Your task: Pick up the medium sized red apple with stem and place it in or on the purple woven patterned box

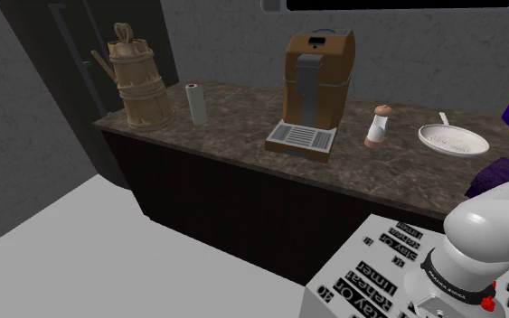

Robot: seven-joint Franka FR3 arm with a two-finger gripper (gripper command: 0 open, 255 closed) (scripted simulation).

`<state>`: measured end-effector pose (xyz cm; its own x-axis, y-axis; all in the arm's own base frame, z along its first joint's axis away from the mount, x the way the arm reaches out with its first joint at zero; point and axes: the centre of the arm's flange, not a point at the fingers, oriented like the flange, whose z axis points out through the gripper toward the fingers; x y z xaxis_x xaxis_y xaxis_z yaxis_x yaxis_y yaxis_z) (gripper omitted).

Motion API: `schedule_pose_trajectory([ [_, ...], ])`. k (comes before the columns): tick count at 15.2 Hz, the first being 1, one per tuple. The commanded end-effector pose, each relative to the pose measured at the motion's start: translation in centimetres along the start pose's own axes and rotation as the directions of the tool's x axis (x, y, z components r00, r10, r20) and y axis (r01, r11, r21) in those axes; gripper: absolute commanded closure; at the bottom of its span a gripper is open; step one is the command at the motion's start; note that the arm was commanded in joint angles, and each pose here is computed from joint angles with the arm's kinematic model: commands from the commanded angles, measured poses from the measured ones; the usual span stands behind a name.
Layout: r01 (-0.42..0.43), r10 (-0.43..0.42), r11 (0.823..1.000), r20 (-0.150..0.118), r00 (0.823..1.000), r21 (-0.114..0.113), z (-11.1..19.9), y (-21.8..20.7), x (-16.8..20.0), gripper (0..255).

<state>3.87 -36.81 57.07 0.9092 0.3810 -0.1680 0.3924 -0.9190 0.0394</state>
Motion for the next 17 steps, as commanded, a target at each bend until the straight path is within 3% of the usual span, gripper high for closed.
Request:
schedule_pose_trajectory([
  [1,0.001,-0.001,1.000,0.000,1.000,0.000,1.0,0.0,-0.1,255],
  [14,0.001,-0.001,1.000,0.000,1.000,0.000,7.9,-0.3,1.1,255],
  [17,0.001,-0.001,1.000,0.000,1.000,0.000,7.9,-0.3,1.1,255],
])
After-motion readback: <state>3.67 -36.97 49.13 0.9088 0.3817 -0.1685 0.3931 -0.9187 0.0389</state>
